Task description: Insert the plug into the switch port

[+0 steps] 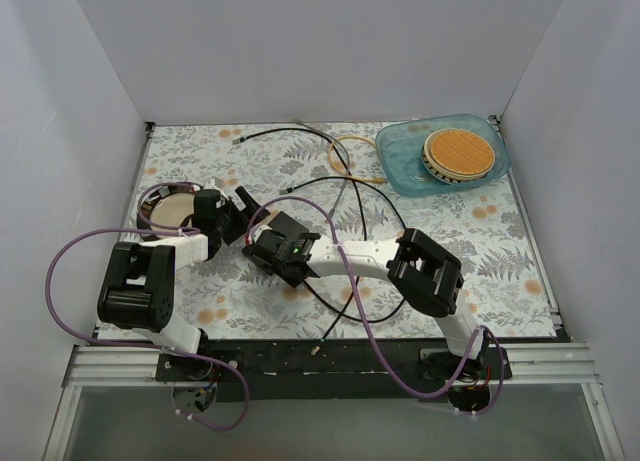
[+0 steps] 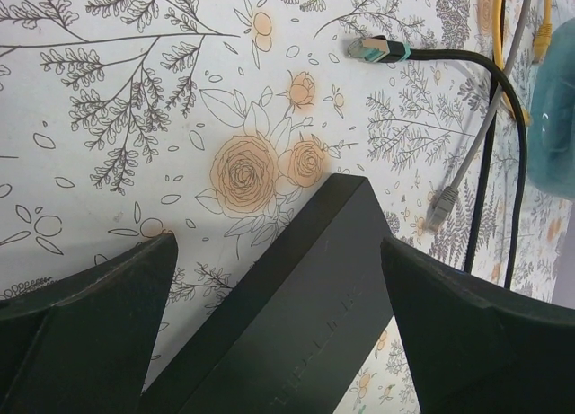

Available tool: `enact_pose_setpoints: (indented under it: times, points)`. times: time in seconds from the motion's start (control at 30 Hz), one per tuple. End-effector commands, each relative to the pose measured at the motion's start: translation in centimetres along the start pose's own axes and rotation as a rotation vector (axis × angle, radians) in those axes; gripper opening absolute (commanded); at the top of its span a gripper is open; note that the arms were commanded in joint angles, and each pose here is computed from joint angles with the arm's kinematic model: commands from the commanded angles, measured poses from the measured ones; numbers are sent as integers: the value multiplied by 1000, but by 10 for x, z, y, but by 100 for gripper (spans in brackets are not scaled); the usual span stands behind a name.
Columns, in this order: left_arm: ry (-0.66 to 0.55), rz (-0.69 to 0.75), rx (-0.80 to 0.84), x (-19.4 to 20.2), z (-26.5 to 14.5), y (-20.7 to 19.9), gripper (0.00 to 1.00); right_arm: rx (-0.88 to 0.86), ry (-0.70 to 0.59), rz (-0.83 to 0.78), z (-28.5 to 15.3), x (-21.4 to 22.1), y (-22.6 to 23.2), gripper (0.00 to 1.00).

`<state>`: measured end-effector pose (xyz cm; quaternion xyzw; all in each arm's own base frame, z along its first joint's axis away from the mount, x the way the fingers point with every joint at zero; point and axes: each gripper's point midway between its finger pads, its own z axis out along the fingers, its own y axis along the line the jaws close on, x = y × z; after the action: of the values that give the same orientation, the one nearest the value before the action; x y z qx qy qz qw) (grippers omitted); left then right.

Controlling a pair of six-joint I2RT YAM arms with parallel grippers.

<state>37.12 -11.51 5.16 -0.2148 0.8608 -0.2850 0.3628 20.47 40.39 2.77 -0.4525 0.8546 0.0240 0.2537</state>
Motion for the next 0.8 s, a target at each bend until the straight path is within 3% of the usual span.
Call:
enact_pose_setpoints:
  times: [0.0, 0.77]
  points:
    - [45, -6, -15, 13, 1, 10, 98, 7, -6, 3, -1, -9, 3, 1]
    - [99, -5, 33, 21, 3, 1, 98, 42, 62, -28, -1, -16, 3, 1]
